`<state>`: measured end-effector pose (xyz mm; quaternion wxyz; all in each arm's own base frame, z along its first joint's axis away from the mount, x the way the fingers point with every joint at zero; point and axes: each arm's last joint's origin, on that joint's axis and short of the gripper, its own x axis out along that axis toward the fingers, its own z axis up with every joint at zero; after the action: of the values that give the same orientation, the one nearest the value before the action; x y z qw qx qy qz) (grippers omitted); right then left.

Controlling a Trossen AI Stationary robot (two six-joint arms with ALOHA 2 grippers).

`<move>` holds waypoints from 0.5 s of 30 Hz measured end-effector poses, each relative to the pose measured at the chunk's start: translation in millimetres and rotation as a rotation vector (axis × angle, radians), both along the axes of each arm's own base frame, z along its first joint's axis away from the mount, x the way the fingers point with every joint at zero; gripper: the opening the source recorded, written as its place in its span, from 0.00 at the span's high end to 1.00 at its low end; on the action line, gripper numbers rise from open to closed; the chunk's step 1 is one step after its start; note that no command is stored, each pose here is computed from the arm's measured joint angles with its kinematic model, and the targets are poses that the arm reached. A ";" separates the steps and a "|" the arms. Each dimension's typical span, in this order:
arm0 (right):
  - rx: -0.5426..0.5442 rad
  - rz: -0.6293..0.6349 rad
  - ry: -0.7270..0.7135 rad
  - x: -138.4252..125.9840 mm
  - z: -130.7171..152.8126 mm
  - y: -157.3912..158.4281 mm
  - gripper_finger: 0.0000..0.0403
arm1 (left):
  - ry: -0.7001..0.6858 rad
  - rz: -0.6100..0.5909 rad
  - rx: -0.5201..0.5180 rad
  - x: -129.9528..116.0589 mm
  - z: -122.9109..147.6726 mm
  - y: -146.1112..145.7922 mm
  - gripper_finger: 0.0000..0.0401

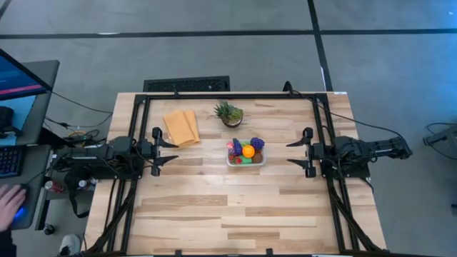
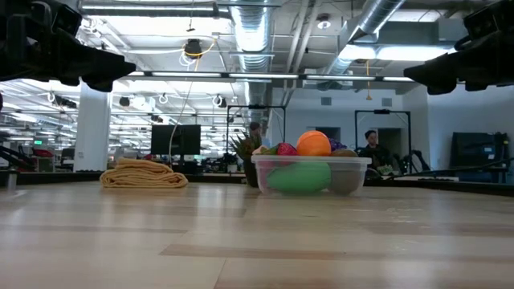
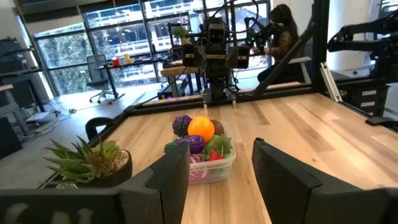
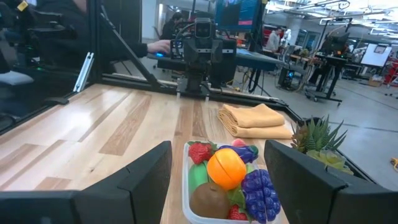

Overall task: Pick and placing Produce into tupperware
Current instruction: Return to Home Position

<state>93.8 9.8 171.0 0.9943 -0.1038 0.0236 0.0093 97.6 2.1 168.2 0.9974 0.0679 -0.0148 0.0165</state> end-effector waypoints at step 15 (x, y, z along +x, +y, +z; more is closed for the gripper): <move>0.000 0.000 0.000 0.0 0.0 0.0 0.38 | 0.000 0.000 0.009 0.0 0.0 0.0 0.59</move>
<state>93.8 9.8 171.0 0.9943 -0.1037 0.0235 0.0092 97.6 2.1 168.2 0.9971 0.0725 -0.0148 0.0166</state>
